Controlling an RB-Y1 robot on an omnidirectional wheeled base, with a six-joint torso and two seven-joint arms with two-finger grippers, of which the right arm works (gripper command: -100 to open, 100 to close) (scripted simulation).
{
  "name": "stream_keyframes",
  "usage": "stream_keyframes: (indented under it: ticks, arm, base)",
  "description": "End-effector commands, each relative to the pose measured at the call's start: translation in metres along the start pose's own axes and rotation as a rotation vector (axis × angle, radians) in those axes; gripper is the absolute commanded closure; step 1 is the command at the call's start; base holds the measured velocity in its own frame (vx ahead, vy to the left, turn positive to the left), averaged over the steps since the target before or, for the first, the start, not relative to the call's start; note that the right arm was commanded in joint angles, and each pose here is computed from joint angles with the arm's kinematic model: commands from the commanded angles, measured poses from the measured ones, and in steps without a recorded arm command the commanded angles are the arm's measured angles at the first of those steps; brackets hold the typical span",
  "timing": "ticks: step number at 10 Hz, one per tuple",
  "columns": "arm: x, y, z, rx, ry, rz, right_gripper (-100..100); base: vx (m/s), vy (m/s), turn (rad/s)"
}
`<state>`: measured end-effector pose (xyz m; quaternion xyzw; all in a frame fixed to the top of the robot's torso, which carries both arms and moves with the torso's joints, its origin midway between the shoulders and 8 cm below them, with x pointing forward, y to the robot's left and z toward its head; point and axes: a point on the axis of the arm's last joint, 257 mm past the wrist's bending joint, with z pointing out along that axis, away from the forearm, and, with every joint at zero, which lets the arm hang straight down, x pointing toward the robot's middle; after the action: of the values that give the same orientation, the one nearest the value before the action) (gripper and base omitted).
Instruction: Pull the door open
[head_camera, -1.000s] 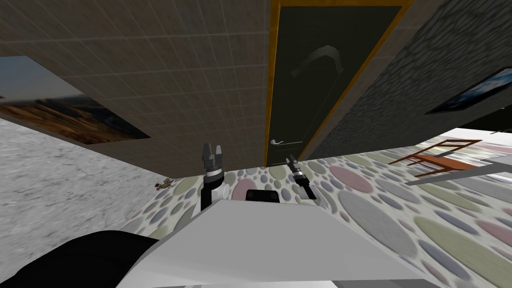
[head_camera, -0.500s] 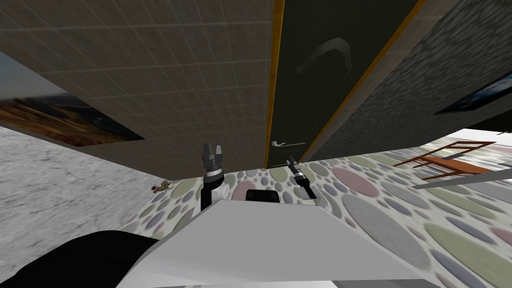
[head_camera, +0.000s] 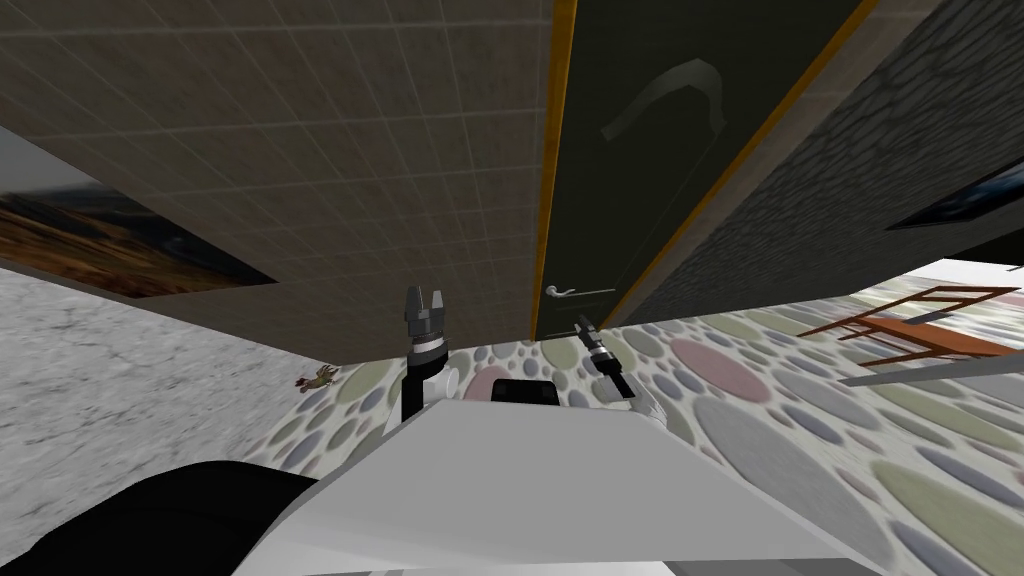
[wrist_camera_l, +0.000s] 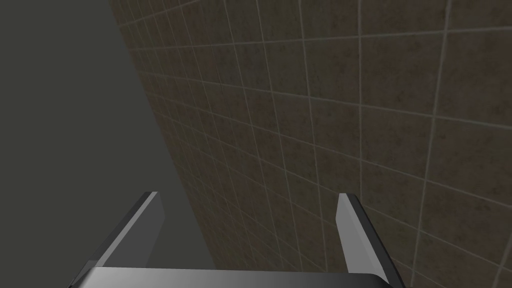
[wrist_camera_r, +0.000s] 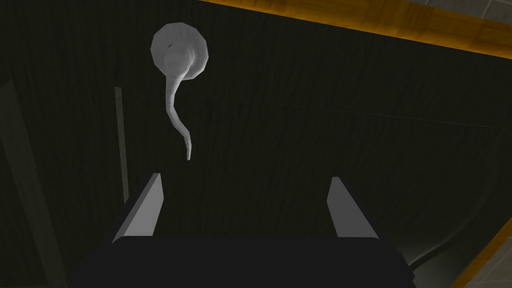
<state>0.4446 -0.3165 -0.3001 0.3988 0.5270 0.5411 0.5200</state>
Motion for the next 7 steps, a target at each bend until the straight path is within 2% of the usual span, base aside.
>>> stream_keyframes:
  ticks: [1, 7]
  arm:
    - [-0.004, -0.007, -0.0014, 0.017, 0.002, 0.001, -100]
    - [-0.019, -0.033, -0.0082, 0.072, 0.005, 0.007, -100]
  base:
    - [0.099, 0.024, 0.003]
    - [0.094, 0.016, 0.002]
